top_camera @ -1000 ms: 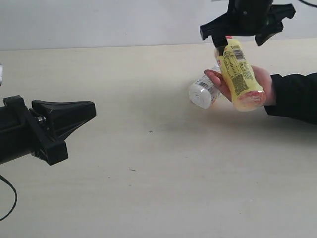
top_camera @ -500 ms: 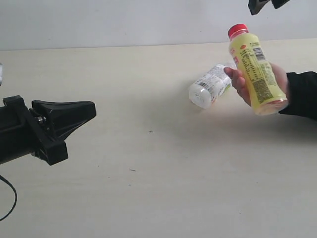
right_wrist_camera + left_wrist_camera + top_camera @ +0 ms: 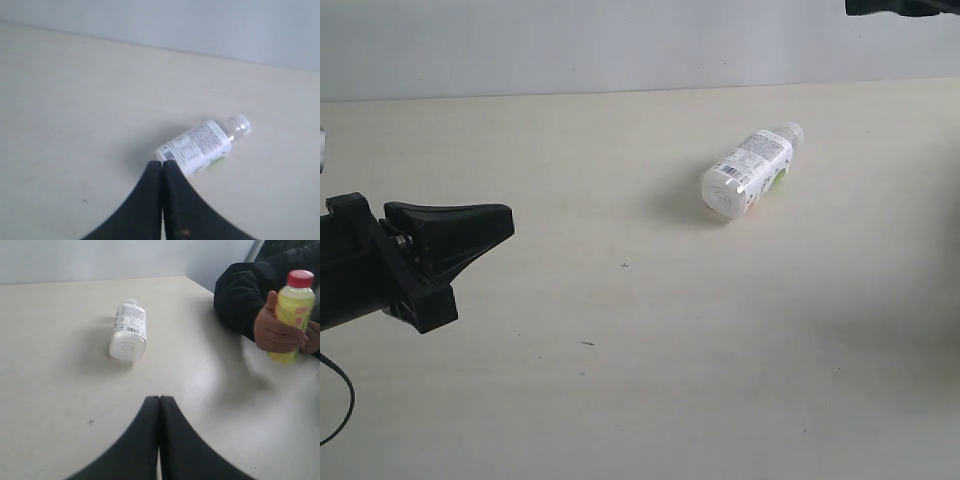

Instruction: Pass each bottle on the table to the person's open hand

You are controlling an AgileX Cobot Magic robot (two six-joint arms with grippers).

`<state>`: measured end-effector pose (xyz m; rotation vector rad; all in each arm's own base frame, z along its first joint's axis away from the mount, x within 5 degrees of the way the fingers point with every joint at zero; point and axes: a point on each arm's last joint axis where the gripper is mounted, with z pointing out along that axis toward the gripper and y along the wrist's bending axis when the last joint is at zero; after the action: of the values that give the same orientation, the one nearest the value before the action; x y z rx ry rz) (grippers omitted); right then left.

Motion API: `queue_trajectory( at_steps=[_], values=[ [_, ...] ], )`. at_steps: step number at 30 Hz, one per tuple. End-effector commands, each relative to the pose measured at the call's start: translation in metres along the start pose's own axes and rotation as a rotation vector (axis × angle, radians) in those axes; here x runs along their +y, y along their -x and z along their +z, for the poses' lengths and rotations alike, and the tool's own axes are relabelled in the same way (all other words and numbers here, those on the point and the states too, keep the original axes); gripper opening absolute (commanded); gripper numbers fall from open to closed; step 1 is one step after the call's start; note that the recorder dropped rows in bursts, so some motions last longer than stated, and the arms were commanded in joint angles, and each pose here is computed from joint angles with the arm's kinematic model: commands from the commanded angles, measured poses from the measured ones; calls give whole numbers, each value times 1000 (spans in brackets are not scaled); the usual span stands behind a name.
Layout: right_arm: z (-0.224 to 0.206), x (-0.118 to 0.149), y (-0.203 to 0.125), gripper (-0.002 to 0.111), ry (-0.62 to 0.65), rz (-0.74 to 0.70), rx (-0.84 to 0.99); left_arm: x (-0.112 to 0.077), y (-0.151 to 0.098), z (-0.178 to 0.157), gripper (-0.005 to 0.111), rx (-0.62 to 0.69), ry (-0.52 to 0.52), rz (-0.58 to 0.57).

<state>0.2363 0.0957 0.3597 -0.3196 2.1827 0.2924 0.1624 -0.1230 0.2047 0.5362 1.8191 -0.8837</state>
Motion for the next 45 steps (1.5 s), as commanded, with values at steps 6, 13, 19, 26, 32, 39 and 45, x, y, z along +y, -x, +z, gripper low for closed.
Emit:
queue_trajectory(
  at_steps=[6, 13, 19, 26, 32, 39, 45],
  values=[
    [-22, -10, -83, 0, 18, 13, -350, 0, 0, -1, 0, -5, 3, 1],
    [-37, -20, -149, 0, -27, -16, -485, 0, 0, -1, 0, -5, 3, 1],
    [-44, -22, -178, 0, -24, -47, -508, 0, 0, -1, 0, -5, 3, 1],
    [-46, -22, -183, 0, -13, -14, -494, 0, 0, -1, 0, -5, 3, 1],
    [-46, -22, -183, 0, -13, -12, -494, 0, 0, -1, 0, -5, 3, 1],
    [-46, -22, -183, 0, -13, -12, -494, 0, 0, -1, 0, -5, 3, 1],
    [-46, -22, -183, 0, -12, -10, -494, 0, 0, -1, 0, -5, 3, 1]
  ],
)
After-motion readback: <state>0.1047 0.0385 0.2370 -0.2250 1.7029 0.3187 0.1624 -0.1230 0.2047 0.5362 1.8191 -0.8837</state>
